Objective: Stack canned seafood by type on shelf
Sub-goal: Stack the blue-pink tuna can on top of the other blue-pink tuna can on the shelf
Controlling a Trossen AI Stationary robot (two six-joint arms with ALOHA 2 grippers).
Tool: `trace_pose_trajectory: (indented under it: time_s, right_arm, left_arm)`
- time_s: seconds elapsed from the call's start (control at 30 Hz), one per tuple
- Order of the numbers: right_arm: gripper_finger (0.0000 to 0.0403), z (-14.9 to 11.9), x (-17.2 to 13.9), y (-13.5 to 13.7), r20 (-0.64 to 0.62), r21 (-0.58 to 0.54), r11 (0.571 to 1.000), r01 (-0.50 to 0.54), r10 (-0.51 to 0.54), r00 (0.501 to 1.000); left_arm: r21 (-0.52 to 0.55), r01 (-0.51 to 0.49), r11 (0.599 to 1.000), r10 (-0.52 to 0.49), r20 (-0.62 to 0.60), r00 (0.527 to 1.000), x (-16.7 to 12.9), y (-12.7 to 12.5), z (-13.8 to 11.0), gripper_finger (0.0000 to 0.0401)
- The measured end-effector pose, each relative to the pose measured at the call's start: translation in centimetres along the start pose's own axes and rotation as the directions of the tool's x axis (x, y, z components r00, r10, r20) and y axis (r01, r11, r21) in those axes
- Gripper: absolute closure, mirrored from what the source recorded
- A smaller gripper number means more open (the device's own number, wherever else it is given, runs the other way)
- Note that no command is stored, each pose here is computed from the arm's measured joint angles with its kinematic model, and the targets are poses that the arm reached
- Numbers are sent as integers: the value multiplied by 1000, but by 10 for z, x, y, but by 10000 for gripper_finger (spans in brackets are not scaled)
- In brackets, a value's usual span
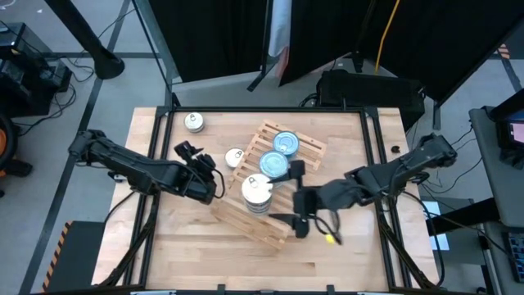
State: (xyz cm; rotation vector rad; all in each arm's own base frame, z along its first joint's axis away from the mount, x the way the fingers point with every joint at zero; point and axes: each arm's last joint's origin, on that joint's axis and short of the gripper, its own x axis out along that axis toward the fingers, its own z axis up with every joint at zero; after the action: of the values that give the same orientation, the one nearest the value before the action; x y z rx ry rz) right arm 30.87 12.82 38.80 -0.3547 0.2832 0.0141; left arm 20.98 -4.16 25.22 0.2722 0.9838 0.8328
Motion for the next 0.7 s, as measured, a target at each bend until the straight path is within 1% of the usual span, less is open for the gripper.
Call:
trace_pose_trajectory:
  time_s: [0.07,0.13,0.2,0.27,0.4,0.47,0.53,0.6,0.7]
  right_arm:
    - [7,7,-13,3,35,16,1000,-3,2,999]
    - [7,13,-27,6,59,38,999,15,-17,998]
    - [7,18,-41,11,80,68,997,28,-33,996]
    - [7,21,-53,18,84,113,994,12,-22,996]
    - [7,17,-67,36,47,193,979,-62,54,997]
    - [7,14,-70,46,21,225,970,-90,87,996]
    - [7,12,-71,55,5,223,970,-101,102,995]
    - [7,11,-73,60,-2,215,973,-88,91,996]
    - [7,12,-78,63,1,226,973,-40,40,999]
  left_arm:
    - [-11,5,1000,-5,9,1000,-2,3,0,100]
    - [-26,11,1000,-10,20,1000,-4,7,0,102]
    - [-41,21,999,-19,38,999,-6,8,1,112]
    - [-59,45,997,-41,72,997,-6,7,4,128]
    - [-70,83,994,-74,126,989,2,3,4,174]
    - [-69,40,997,-29,143,989,11,4,2,201]
    - [-81,13,997,-1,149,989,20,5,2,229]
    - [-67,-2,998,11,134,991,31,5,-1,261]
    - [-80,39,996,-30,112,993,46,5,-8,310]
